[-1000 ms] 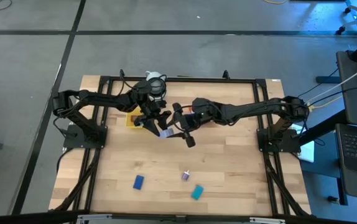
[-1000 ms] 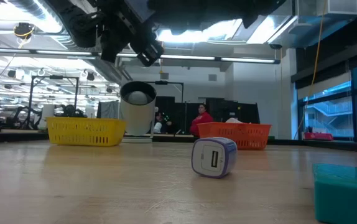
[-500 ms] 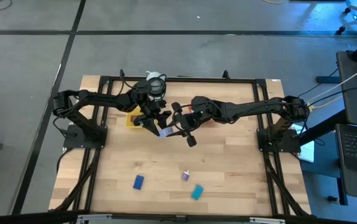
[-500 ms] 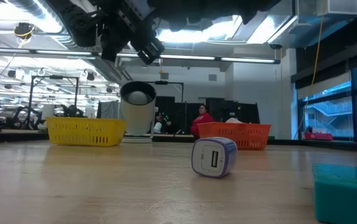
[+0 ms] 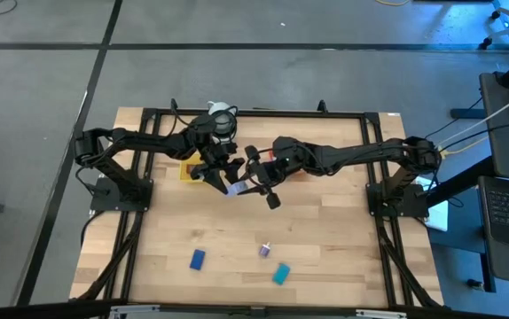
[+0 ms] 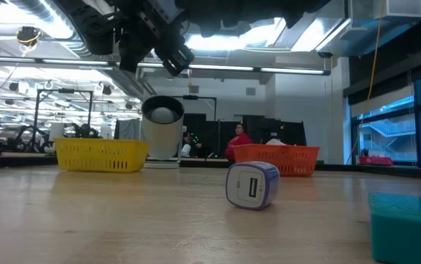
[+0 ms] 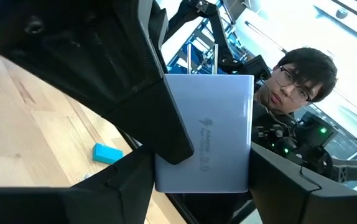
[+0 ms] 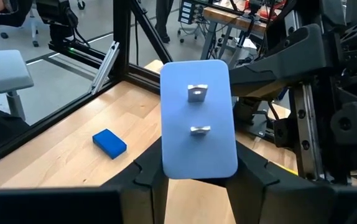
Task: Pick & Place Office items
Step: Put the light blue charger adapter into the orange bin, then put the purple charger adapter into the orange bin
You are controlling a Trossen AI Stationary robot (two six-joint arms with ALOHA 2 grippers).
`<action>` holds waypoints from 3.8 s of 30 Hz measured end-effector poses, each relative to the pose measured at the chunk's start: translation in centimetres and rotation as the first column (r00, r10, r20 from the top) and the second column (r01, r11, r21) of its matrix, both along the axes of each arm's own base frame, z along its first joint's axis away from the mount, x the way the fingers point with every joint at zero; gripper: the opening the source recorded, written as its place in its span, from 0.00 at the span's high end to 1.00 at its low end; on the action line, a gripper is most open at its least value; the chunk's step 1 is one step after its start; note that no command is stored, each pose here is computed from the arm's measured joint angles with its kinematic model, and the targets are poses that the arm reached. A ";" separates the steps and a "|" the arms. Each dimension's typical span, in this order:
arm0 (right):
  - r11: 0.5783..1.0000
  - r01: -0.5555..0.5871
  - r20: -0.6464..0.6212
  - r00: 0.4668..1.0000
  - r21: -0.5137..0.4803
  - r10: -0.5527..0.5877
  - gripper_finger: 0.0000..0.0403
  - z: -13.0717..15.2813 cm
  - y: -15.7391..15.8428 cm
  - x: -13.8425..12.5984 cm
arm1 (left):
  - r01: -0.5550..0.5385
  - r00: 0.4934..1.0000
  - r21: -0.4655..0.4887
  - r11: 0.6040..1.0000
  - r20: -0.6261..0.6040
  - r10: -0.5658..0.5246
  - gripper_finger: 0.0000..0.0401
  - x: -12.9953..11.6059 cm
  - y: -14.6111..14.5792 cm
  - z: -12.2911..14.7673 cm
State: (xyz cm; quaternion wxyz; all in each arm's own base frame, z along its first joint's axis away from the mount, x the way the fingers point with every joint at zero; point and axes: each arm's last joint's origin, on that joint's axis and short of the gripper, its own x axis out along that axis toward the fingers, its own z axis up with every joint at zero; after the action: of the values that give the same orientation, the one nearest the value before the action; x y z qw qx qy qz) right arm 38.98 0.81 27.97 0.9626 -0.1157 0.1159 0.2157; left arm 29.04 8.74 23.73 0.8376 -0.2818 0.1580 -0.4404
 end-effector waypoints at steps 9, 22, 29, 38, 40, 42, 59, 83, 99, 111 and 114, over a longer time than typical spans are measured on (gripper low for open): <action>1.000 0.030 0.004 1.000 -0.007 -0.030 0.70 1.3 -0.1 -1.0 | -0.044 0.999 -0.005 0.999 -0.008 0.044 0.37 -0.4 1.2 0.0; 0.999 0.037 0.048 0.998 -0.011 -0.036 0.70 4.6 0.1 -3.3 | -0.101 0.995 -0.002 0.995 -0.009 0.101 0.37 -1.0 2.7 -0.2; 0.988 0.152 -0.029 0.988 -0.029 -0.153 0.70 5.7 -0.9 -5.4 | -0.051 0.999 0.003 0.999 0.017 0.051 0.37 -1.5 2.9 0.4; 0.956 0.292 -0.102 0.950 -0.038 -0.295 0.70 7.9 -3.1 -9.5 | -0.222 0.937 0.146 0.964 0.305 0.170 0.37 -6.0 3.2 6.3; 0.948 0.319 -0.088 0.944 -0.021 -0.319 0.70 9.0 -3.6 -11.1 | -0.313 0.893 0.171 0.934 0.387 0.229 0.37 -7.9 2.9 7.9; 0.936 0.351 -0.077 0.933 -0.018 -0.352 0.70 10.0 -4.3 -12.7 | -0.404 0.838 0.184 0.896 0.466 0.282 0.37 -9.9 2.4 9.2; 0.800 0.591 -0.228 0.797 0.102 -0.560 0.70 3.2 -6.1 -21.8 | -0.804 0.551 0.083 0.589 0.477 0.685 0.37 -18.4 -2.4 5.5; 0.663 0.730 -0.438 0.656 0.164 -0.614 0.70 -11.9 -8.6 -18.4 | -0.777 0.628 0.239 0.582 0.333 0.703 0.37 -17.1 -5.0 2.9; 0.583 0.801 -0.502 0.564 0.138 -0.656 0.60 -13.3 -10.4 -18.8 | -0.740 0.672 0.257 0.621 0.314 0.671 0.37 -16.9 -5.6 2.7; 0.607 0.783 -0.467 0.591 0.136 -0.658 0.38 -10.1 -11.3 -17.0 | -0.734 0.679 0.263 0.626 0.288 0.676 0.37 -17.0 -5.6 2.4; 0.616 0.776 -0.465 0.600 0.139 -0.651 0.39 -9.8 -11.3 -16.8 | -0.731 0.682 0.268 0.627 0.277 0.677 0.37 -17.0 -5.6 2.3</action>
State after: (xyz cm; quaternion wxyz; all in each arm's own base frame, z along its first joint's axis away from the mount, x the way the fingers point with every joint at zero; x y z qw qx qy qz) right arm 22.13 -10.50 18.15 0.9310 0.1454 0.2939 -0.1601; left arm 12.08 3.09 26.07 0.9885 -0.1299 0.0491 -0.0601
